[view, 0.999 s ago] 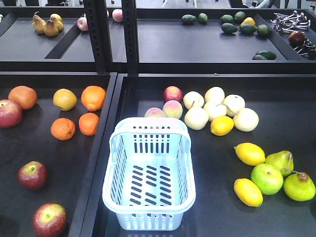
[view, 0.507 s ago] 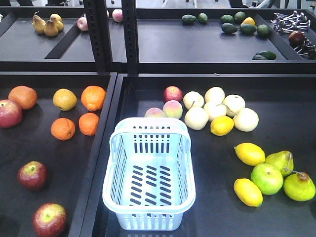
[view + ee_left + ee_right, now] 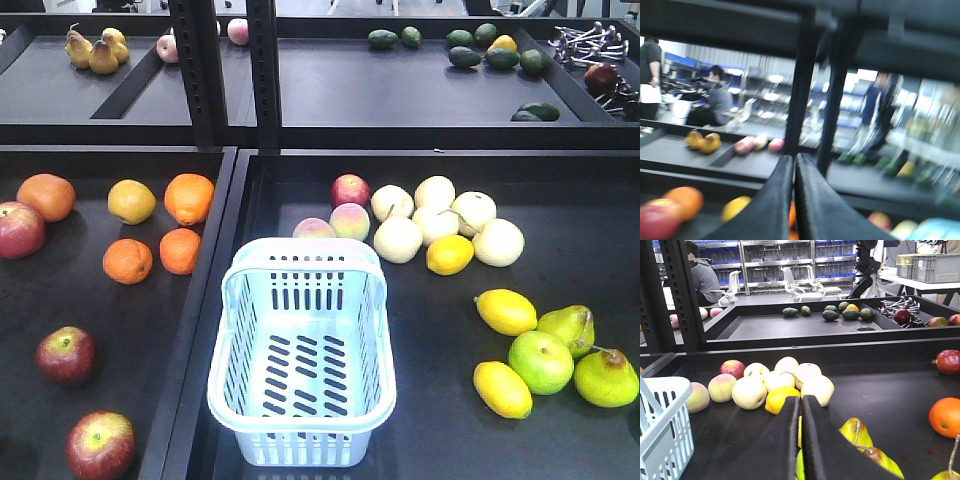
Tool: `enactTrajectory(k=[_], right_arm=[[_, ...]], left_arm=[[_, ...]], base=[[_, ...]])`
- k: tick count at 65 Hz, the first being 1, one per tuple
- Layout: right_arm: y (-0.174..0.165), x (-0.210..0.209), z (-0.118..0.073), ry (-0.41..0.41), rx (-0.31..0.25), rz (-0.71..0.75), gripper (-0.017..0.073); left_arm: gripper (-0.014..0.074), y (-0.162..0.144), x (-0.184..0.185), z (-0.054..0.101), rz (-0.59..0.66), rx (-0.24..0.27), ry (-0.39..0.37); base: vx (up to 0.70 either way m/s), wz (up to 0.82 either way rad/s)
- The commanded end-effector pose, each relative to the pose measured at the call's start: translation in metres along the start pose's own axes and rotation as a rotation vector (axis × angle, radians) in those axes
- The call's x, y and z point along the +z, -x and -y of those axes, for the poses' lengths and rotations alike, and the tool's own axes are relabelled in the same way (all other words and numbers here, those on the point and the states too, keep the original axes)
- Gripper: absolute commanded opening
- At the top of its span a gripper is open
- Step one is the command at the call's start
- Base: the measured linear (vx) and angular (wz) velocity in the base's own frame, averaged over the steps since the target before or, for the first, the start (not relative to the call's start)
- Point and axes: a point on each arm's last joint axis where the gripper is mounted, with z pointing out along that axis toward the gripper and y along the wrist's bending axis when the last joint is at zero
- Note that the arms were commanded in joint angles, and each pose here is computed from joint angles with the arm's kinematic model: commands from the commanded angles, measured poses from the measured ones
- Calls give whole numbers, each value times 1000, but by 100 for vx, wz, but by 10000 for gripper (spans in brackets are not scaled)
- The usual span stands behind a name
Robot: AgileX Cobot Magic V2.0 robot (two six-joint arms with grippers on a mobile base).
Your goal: Pick three apples into basket with both arms
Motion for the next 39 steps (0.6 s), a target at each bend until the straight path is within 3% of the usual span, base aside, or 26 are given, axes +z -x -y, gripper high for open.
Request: enactTrajectory(k=[1, 5, 9, 39], right_arm=[[3, 0, -1, 8, -18, 64, -3], [3, 0, -1, 8, -18, 64, -3], [3, 0, -1, 8, -18, 64, -3], [3, 0, -1, 8, -18, 64, -3]], left_arm=[[-6, 8, -1, -1, 118, -236, -18], [-6, 10, -1, -2, 139, -345, -15], [-6, 12, -2, -3, 161, -398, -16], [-6, 13, -2, -2, 175, -396, -21]], base=[[0, 0], [0, 0], [0, 0], [0, 0]])
